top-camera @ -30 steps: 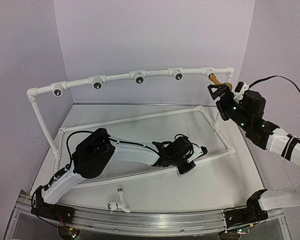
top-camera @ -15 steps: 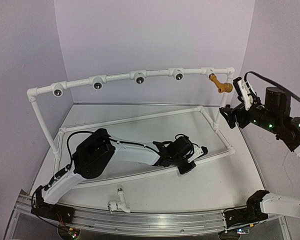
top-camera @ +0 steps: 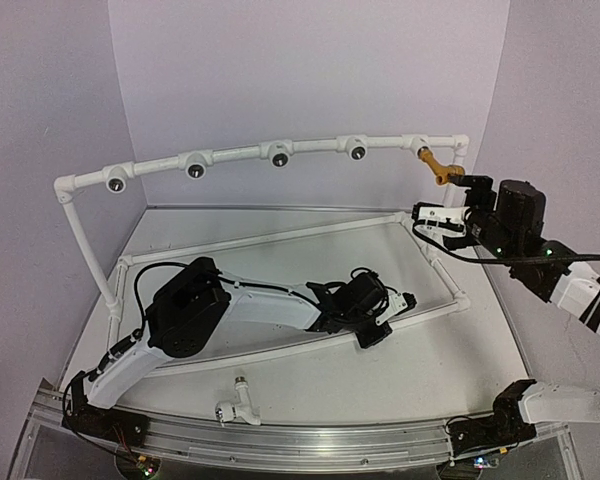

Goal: Install the water faucets
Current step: Screw the water faucet onto the adaptor.

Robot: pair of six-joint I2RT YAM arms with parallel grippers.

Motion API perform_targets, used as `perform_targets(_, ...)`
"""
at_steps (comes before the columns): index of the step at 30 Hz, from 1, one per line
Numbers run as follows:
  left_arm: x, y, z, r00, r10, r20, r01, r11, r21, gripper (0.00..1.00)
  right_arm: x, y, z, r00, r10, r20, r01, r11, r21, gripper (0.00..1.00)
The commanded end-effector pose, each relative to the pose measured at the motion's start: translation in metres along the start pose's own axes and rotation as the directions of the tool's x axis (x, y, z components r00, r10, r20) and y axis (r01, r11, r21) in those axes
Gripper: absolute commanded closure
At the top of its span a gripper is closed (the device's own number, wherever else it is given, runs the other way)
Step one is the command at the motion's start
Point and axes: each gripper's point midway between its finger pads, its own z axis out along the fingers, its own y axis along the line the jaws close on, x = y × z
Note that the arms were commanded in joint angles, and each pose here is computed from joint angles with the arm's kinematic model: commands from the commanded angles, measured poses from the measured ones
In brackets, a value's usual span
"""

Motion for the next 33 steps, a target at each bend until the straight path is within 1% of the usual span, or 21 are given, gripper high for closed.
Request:
perform_targets(1, 0.182, -0.075, 0.018, 0.874, 0.052, -0.483, 0.056, 0.977, 0.207, 1.0, -0.004, -0.052, -0.002, 1.0, -0.03, 0.003, 0.029, 0.983, 0.181, 0.06)
perform_targets(4, 0.182, -0.075, 0.018, 0.874, 0.05, -0.483, 0.059, 0.976, 0.209, 1.0, -0.003, -0.061, 0.004, 1.0, 0.005, -0.008, -0.003, 0.975, 0.221, 0.07)
perform_targets(6, 0.182, -0.075, 0.018, 0.875, 0.049, -0.482, 0.061, 0.976, 0.209, 1.0, -0.004, -0.067, 0.007, 1.0, 0.031, -0.005, -0.028, 0.969, 0.246, 0.1)
perform_targets(8, 0.181, -0.075, 0.019, 0.876, 0.049, -0.48, 0.06, 0.976, 0.209, 1.0, -0.001, -0.074, 0.013, 0.998, 0.064, -0.026, -0.055, 0.963, 0.265, 0.16)
perform_targets(10, 0.18, -0.075, 0.019, 0.876, 0.05, -0.48, 0.059, 0.976, 0.21, 1.0, 0.003, -0.082, 0.018, 0.994, 0.096, -0.047, -0.077, 0.949, 0.306, 0.21)
perform_targets(11, 0.181, -0.075, 0.019, 0.875, 0.05, -0.481, 0.06, 0.976, 0.21, 1.0, 0.003, -0.083, 0.02, 0.993, 0.107, -0.051, -0.086, 0.945, 0.316, 0.23)
perform_targets(13, 0.18, -0.075, 0.019, 0.876, 0.049, -0.48, 0.06, 0.976, 0.209, 1.0, 0.004, -0.086, 0.024, 0.99, 0.127, -0.056, -0.101, 0.937, 0.334, 0.31)
perform_targets(16, 0.181, -0.075, 0.019, 0.875, 0.049, -0.482, 0.06, 0.976, 0.209, 1.0, 0.004, -0.089, 0.028, 0.987, 0.154, -0.051, -0.125, 0.925, 0.36, 0.38)
perform_targets(23, 0.181, -0.074, 0.019, 0.874, 0.047, -0.483, 0.062, 0.976, 0.207, 1.0, 0.005, -0.088, 0.038, 0.98, 0.19, -0.057, -0.155, 0.913, 0.378, 0.44)
perform_targets(28, 0.181, -0.074, 0.019, 0.874, 0.048, -0.483, 0.061, 0.976, 0.207, 1.0, 0.007, -0.084, 0.045, 0.977, 0.2, -0.072, -0.157, 0.908, 0.388, 0.52)
perform_targets(31, 0.18, -0.074, 0.019, 0.875, 0.048, -0.482, 0.06, 0.977, 0.206, 1.0, 0.008, -0.085, 0.047, 0.974, 0.214, -0.075, -0.166, 0.899, 0.404, 0.61)
perform_targets(33, 0.181, -0.074, 0.019, 0.874, 0.048, -0.483, 0.061, 0.977, 0.207, 1.0, 0.009, -0.085, 0.048, 0.971, 0.226, -0.079, -0.175, 0.897, 0.407, 0.63)
